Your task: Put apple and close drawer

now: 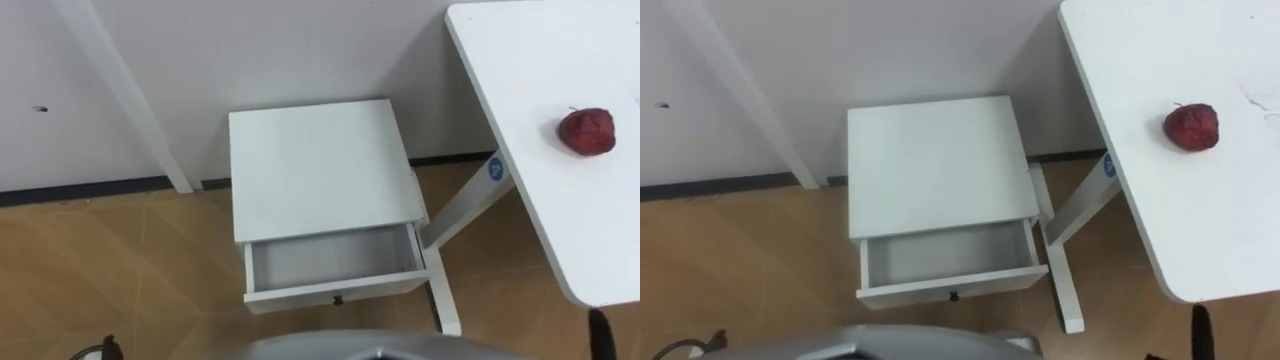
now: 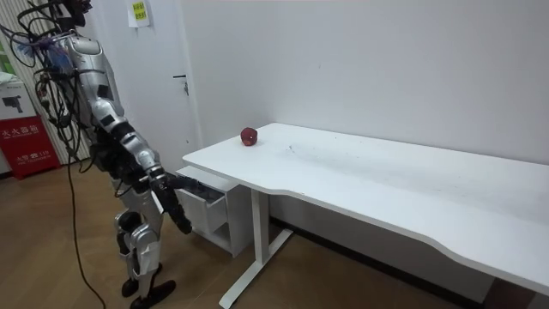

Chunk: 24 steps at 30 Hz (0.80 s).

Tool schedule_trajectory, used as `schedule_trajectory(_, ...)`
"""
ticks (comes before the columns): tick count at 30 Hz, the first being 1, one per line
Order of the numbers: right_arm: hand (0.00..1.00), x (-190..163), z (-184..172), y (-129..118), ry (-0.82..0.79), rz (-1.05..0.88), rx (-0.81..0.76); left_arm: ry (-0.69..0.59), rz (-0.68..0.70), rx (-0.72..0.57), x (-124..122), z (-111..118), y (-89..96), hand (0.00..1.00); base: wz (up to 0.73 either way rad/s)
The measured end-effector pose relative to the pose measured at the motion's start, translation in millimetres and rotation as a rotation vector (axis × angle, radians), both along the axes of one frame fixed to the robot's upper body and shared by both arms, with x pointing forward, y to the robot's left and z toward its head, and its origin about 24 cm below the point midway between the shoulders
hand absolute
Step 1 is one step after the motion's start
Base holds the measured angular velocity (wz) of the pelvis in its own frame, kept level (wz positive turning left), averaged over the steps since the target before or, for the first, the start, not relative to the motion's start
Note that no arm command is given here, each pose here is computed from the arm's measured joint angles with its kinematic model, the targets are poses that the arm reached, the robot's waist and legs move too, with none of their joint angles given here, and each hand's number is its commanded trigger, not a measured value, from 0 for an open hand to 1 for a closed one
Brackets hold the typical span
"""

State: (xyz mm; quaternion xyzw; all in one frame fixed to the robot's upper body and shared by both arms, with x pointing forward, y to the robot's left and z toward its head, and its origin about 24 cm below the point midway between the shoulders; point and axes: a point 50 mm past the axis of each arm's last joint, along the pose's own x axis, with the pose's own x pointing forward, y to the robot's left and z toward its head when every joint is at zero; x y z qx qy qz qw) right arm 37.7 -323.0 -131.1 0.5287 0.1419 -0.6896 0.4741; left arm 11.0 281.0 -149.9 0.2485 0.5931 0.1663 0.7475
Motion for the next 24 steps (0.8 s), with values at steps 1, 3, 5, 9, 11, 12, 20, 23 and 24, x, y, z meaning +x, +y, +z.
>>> schedule_trajectory(1, 0.0, 4, 4, -4, -0.018, -0.014, -0.013, -0.008, -0.003, 0.003, 1, 1, 0.6, 0.0, 0.0)
schedule_trajectory(3, 0.0, 17, 16, -17, -0.043, -0.038, -0.063, -0.027, -0.011, 0.021, 3, 4, 5.2, 0.0, 0.0)
schedule_trajectory(5, 0.0, 22, 24, -25, -0.045, -0.064, -0.081, -0.044, -0.017, 0.029, 6, 6, 7.1, 0.0, 0.0)
schedule_trajectory(9, 0.0, 28, 46, -44, -0.062, -0.144, -0.134, -0.076, -0.021, 0.037, 12, 9, 9.1, 0.0, 0.0)
schedule_trajectory(11, 0.0, 33, 60, -53, -0.062, -0.139, -0.193, -0.093, -0.022, 0.042, 15, 11, 10.6, 0.0, 0.0)
schedule_trajectory(12, 0.0, 38, 73, -59, -0.059, -0.128, -0.247, -0.105, -0.026, 0.043, 18, 11, 10.5, 0.0, 0.0)
schedule_trajectory(20, 0.0, 67, 151, -85, 0.138, 0.026, -0.689, -0.109, -0.041, 0.039, 15, 11, 9.2, 0.0, -0.01)
schedule_trajectory(23, 0.0, 83, 161, -76, 0.212, 0.144, -0.811, -0.103, -0.075, 0.025, 18, 10, 4.0, 0.0, -0.02)
schedule_trajectory(24, 0.0, 89, 162, -73, 0.239, 0.191, -0.846, -0.102, -0.088, 0.019, 19, 9, 1.9, 0.0, 0.0)
